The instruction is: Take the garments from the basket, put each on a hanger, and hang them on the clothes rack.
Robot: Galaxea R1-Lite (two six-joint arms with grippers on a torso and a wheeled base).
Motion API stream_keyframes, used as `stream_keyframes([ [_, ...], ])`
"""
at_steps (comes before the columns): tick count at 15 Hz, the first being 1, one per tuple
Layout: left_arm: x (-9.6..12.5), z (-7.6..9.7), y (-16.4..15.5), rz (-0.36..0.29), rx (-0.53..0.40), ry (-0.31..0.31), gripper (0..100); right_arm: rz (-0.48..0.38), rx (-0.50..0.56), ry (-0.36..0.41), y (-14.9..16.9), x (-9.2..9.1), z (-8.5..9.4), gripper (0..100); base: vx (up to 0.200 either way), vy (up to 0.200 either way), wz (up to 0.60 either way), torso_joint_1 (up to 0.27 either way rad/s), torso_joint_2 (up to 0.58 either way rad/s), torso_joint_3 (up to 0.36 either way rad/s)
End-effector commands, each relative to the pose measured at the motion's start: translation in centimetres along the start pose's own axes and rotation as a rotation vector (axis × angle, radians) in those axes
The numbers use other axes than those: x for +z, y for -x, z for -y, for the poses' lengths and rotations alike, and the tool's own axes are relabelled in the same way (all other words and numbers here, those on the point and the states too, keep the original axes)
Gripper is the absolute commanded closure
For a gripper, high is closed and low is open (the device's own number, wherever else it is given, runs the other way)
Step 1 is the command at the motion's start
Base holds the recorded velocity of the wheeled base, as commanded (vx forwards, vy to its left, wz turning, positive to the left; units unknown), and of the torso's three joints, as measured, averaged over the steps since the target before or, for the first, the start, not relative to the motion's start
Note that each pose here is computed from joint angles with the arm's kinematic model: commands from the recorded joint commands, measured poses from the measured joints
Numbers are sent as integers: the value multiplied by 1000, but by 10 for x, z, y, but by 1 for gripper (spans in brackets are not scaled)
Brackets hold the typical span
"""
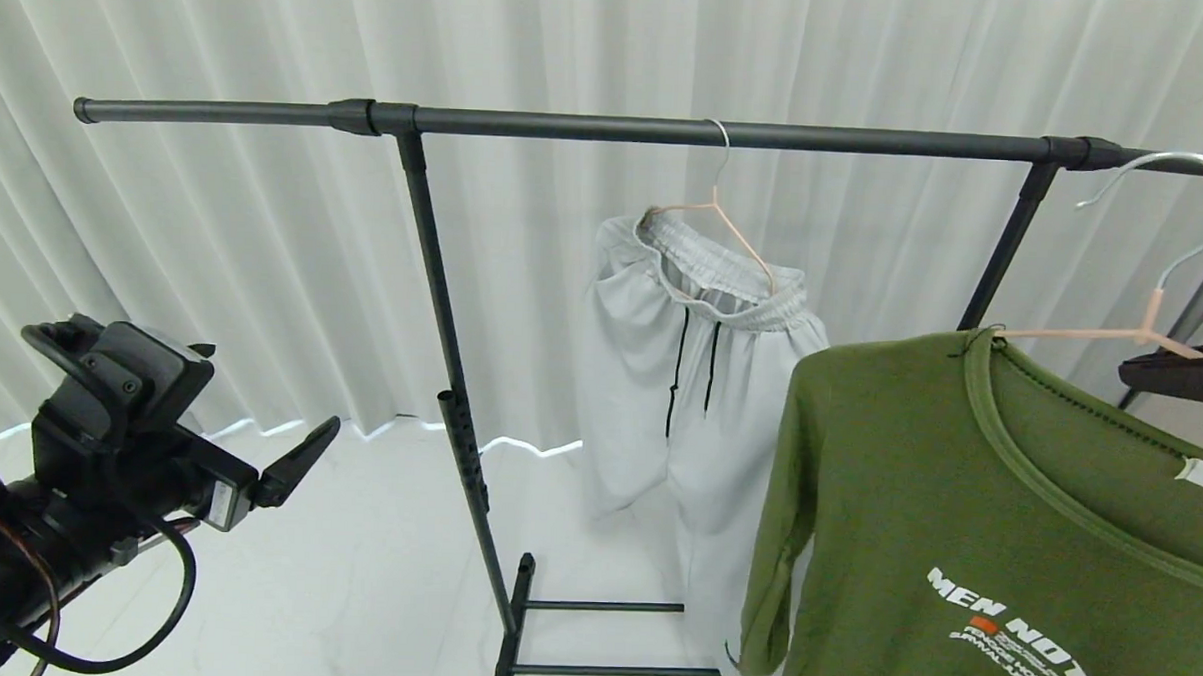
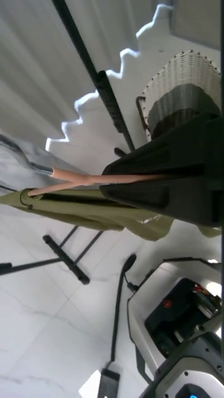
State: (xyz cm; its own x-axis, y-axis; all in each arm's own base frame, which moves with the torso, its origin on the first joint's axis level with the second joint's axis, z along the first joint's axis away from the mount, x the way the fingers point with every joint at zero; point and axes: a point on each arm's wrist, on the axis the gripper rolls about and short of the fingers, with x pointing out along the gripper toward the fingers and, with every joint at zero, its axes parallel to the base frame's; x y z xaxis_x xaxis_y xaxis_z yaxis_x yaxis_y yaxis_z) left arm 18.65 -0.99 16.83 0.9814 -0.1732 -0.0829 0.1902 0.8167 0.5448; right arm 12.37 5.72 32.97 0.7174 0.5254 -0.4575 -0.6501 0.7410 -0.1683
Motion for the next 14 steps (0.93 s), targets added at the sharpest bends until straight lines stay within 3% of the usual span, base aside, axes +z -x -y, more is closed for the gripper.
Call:
stream_keyframes([
  [1, 1, 0, 0, 4, -4, -1, 0, 0, -1, 0, 0, -1, 0, 100, 200, -200, 0, -17, 7, 7],
  [6, 1, 1, 0, 6, -13, -5, 0, -6, -1, -4, -2, -1, 1, 100, 200, -200, 0, 5, 7, 4],
  [14, 3, 5, -3, 19, -36, -11, 0, -2, -58, -25, 0, -2, 9, 100, 0, 0, 0, 0, 0, 0],
])
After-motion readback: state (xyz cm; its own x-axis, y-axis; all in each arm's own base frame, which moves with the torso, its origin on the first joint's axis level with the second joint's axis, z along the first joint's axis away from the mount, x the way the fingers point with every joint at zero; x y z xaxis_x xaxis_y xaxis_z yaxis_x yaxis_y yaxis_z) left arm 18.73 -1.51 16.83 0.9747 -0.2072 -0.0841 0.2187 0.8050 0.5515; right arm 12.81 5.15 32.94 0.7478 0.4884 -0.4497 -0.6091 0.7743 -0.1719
